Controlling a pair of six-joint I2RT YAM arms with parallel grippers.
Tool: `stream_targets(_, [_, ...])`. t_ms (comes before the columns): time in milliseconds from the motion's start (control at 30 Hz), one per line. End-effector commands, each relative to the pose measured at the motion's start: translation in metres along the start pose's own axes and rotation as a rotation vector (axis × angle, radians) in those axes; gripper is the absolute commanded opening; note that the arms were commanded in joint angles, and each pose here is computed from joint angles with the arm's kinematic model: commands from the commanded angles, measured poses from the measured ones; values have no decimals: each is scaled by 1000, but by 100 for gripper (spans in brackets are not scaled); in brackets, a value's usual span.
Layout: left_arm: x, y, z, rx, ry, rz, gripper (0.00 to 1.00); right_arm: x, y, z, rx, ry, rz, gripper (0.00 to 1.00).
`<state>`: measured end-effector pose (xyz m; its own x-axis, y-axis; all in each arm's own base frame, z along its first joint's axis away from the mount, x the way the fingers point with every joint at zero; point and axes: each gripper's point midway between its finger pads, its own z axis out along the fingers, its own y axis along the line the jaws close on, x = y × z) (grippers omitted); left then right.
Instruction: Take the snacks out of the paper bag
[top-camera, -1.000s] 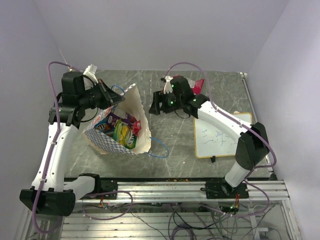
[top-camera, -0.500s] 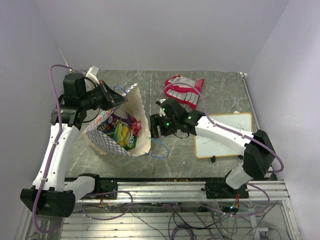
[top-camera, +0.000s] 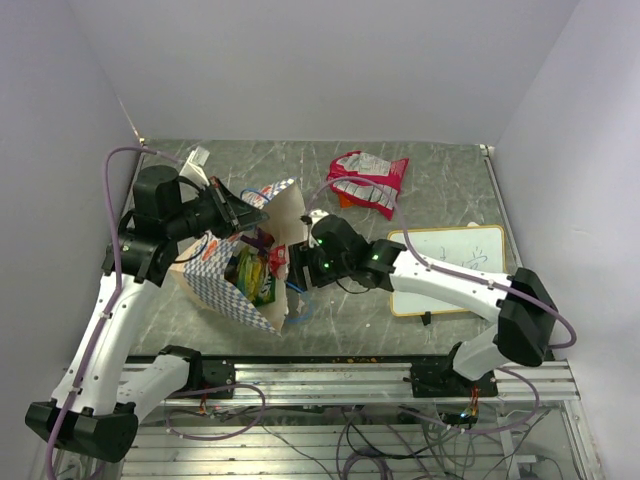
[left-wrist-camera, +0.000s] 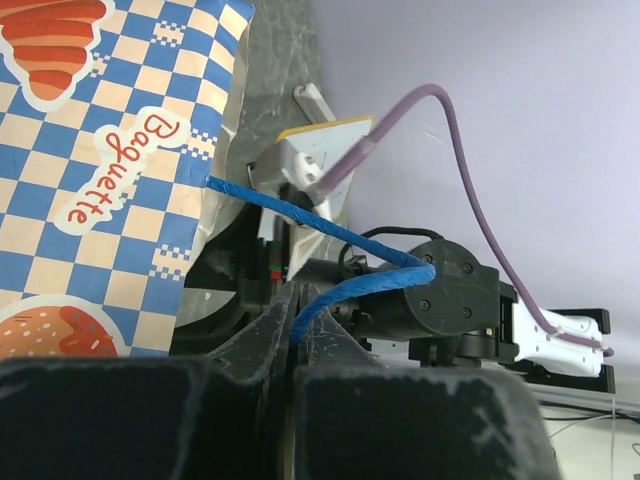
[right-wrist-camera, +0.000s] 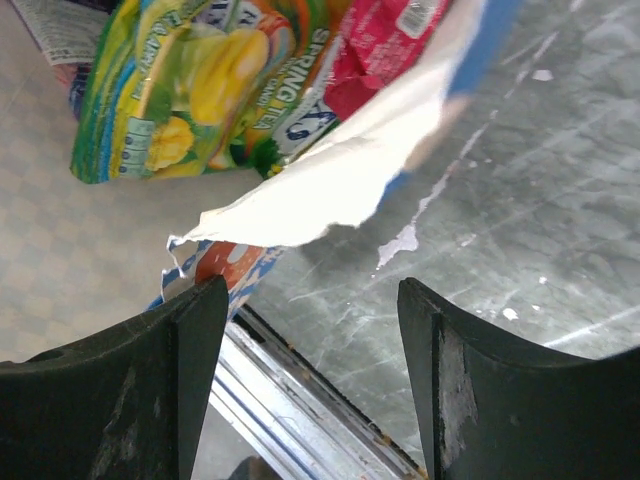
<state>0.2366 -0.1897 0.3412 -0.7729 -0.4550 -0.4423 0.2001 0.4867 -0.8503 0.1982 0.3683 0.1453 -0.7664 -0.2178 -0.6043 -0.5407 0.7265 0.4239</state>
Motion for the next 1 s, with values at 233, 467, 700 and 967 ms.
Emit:
stream_targets(233, [2,-15,-9,54,-23,30,7,-37,-45,-85,236,-251,-118,70])
stream_targets(467, [-1,-20,-22,49,-79,89,7,-69,0,-116,54,-368,-254,70])
stream_targets(700, [0,-13,-28,30,-148,-24,7,-61,55,-78,-115,-354,-213,68])
stream_targets(967, [8,-5,-30,27,-154,-77,7,-58,75,-28,-50,-349,-54,66])
